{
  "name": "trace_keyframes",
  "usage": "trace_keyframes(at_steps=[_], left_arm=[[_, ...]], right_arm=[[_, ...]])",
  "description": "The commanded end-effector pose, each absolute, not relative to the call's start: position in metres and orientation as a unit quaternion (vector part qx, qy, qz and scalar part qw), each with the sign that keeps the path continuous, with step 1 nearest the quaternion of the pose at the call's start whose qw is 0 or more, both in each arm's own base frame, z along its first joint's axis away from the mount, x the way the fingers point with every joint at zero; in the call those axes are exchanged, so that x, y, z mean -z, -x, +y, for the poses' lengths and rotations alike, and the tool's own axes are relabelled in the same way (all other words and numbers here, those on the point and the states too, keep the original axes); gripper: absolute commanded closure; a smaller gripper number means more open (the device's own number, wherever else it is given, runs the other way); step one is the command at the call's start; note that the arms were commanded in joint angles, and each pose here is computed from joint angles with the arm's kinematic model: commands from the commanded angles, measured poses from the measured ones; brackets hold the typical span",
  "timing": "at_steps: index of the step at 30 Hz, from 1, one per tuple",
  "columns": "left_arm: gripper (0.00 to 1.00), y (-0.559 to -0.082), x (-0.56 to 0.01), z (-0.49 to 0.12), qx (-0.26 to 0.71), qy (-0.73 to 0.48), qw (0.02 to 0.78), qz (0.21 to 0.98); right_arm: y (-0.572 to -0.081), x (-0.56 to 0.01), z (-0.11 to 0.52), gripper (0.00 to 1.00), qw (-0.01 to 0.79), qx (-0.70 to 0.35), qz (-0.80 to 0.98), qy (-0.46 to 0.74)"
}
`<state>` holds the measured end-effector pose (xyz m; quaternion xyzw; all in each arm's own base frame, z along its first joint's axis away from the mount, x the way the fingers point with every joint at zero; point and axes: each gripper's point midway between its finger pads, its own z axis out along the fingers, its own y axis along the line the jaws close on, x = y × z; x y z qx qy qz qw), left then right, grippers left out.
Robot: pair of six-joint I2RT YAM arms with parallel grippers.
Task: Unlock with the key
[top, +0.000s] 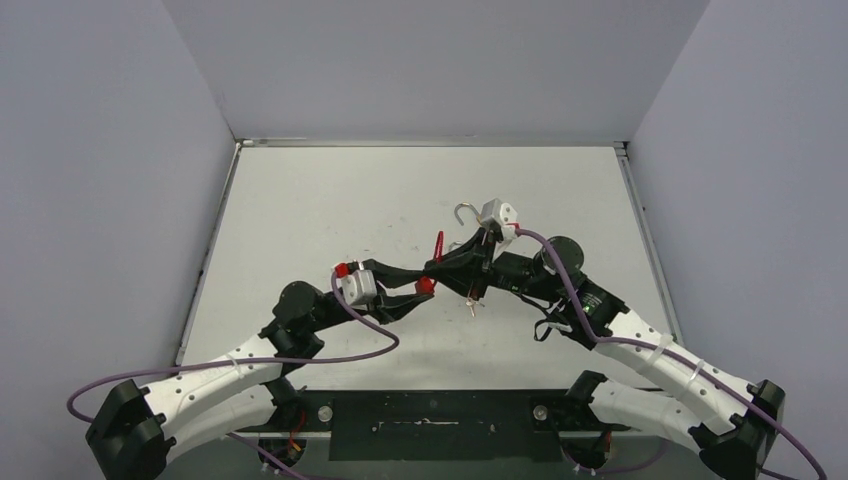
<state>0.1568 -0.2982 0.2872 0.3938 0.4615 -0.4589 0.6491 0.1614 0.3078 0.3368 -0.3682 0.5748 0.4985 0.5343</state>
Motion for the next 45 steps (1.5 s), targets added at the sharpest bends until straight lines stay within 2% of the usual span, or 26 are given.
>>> trace_keyframes(at_steps=[1,2,6,12,15,19,28,32,34,40,45], left_arm=[[1.0,-0.129,-0.304,-0.304,0.476,-0.464,0.627,0.406],[1.0,-0.129,-0.3,-0.304,0.469,-0.475,0.618,0.415],[1.0,-0.127,-0.286,-0.304,0.46,-0.5,0.591,0.435],[1.0,-0.13,-0.277,-0.302,0.478,-0.47,0.588,0.453],[1.0,-0.142,-0.276,-0.299,0.479,-0.426,0.586,0.495],[1.0,-0.145,-0.267,-0.302,0.481,-0.426,0.557,0.527],[1.0,-0.171,-0.258,-0.289,0.433,-0.373,0.59,0.57],[1.0,-0.205,-0.241,-0.272,0.395,-0.262,0.589,0.654],[1.0,-0.21,-0.229,-0.267,0.384,-0.242,0.578,0.678],[1.0,-0.226,-0.193,-0.24,0.338,-0.162,0.582,0.722],[1.0,-0.224,-0.176,-0.231,0.326,-0.139,0.561,0.748]], right_arm=[[-0.199,-0.374,0.302,0.97,0.597,-0.475,0.584,0.278],[-0.204,-0.378,0.302,1.0,0.594,-0.478,0.594,0.258],[-0.209,-0.399,0.302,1.0,0.592,-0.51,0.59,0.203],[-0.215,-0.42,0.273,1.0,0.646,-0.508,0.555,0.126],[-0.199,-0.432,0.265,1.0,0.67,-0.522,0.508,0.145],[-0.181,-0.431,0.27,1.0,0.674,-0.526,0.477,0.205],[-0.196,-0.403,0.273,1.0,0.641,-0.494,0.554,0.197],[-0.206,-0.386,0.26,0.81,0.627,-0.454,0.611,0.168],[-0.212,-0.38,0.248,0.71,0.627,-0.429,0.635,0.143],[-0.23,-0.368,0.196,0.34,0.651,-0.33,0.682,0.052],[-0.236,-0.371,0.147,0.22,0.691,-0.268,0.671,-0.038]])
